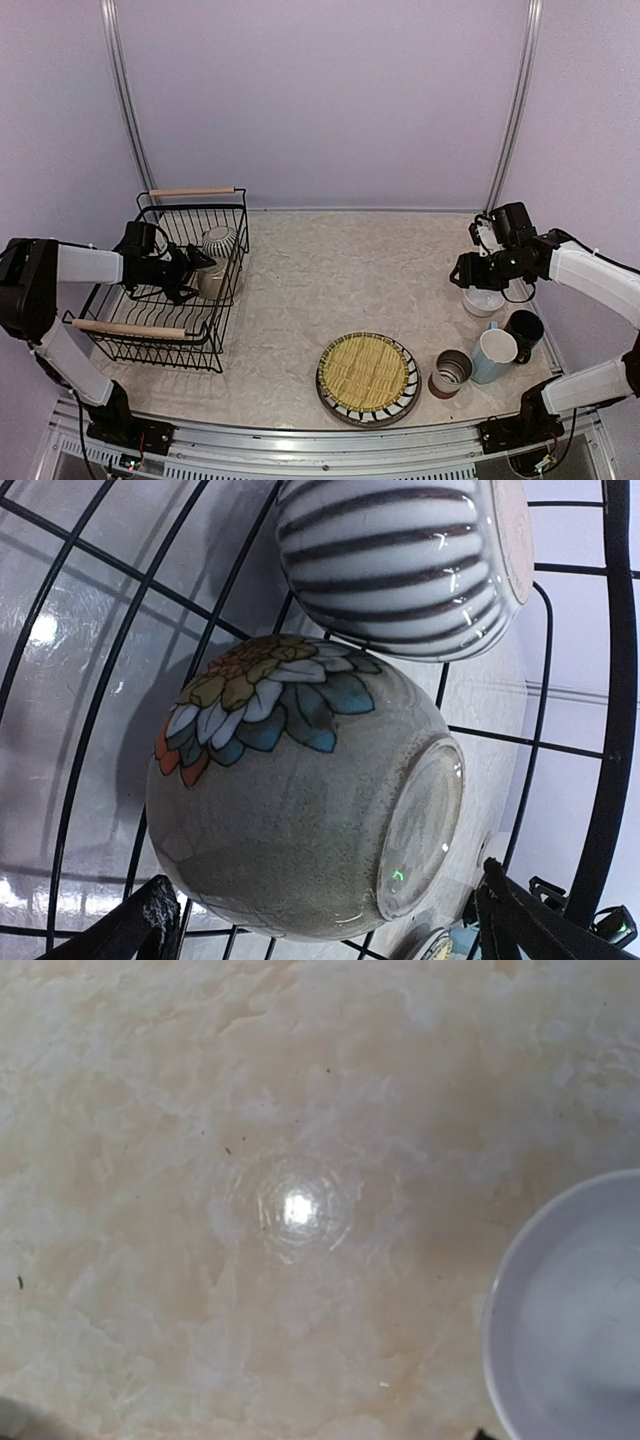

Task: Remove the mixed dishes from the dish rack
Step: Grab the bowl from the dish rack.

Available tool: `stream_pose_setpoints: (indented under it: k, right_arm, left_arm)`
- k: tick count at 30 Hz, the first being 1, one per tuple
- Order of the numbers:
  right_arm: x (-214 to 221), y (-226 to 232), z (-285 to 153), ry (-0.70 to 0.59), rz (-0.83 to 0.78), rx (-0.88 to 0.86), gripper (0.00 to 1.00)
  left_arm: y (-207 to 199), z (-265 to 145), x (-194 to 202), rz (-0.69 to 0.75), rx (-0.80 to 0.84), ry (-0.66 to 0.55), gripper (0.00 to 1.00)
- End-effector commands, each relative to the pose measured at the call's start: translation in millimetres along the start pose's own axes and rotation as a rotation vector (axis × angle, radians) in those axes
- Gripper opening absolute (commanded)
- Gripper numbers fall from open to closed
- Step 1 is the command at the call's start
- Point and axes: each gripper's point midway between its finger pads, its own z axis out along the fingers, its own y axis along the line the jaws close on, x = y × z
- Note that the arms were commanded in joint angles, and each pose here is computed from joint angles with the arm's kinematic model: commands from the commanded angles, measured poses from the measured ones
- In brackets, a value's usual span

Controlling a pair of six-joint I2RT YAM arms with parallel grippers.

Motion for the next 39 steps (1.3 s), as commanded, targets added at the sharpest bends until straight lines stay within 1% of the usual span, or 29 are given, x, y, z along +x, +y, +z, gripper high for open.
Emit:
stream_pose_setpoints:
  k: [1,7,9,11,14,18,22,26,29,33,36,39]
  right_arm:
    - [2.6,2.0,-0.2,0.001,0.002,-0.008,0.62]
    - [3.7,3.0,-3.9,-0.008,0.008,-0.013,0.62]
    - [5.4,2.9,-5.0,-0.010,0.011,-0.014,0.62]
    - [6.6,2.6,-6.0,-0.011,0.014,-0.014,0.62]
    - [7.0,2.4,-5.8,-0.011,0.015,-0.014,0.62]
    - [3.9,3.4,-8.0,-0.018,0.013,-0.014,0.62]
    - [2.7,3.7,-9.5,-0.025,0.015,-0.016,0.62]
    - [5.4,3.3,-7.9,-0.016,0.011,-0.013,0.62]
    - [5.4,3.0,-8.5,-0.018,0.013,-0.013,0.62]
    - [5.7,2.5,-10.3,-0.022,0.013,-0.010,0.62]
    - [5.3,2.5,-9.8,-0.022,0.014,-0.011,0.62]
    - [4.6,3.8,-8.8,-0.020,0.013,-0.015,0.62]
  left_arm:
    - [7.3,3.0,-3.1,-0.053,-0.013,0.012,0.99]
    - [17.9,17.3,2.6,-0.128,-0.015,0.062,0.99]
    - [18.8,21.9,2.8,-0.140,-0.011,0.057,0.99]
    - [24.8,23.8,2.9,-0.164,-0.038,0.040,0.99]
    - [27.9,27.2,0.3,-0.216,-0.036,0.018,0.99]
    - [48.1,32.3,-0.2,-0.300,-0.089,-0.038,0.99]
    - [52.3,35.2,-6.2,-0.343,-0.057,-0.101,0.99]
    - [47.5,44.1,-7.8,-0.349,0.004,-0.090,0.99]
    - [51.3,49.9,-4.9,-0.351,0.001,-0.078,0.94]
    - [51.4,48.6,-4.0,-0.304,-0.022,-0.083,0.86]
    - [52.3,46.9,-4.6,-0.287,-0.038,-0.084,0.78]
    - [51.2,46.1,-4.5,-0.286,-0.034,-0.083,0.67]
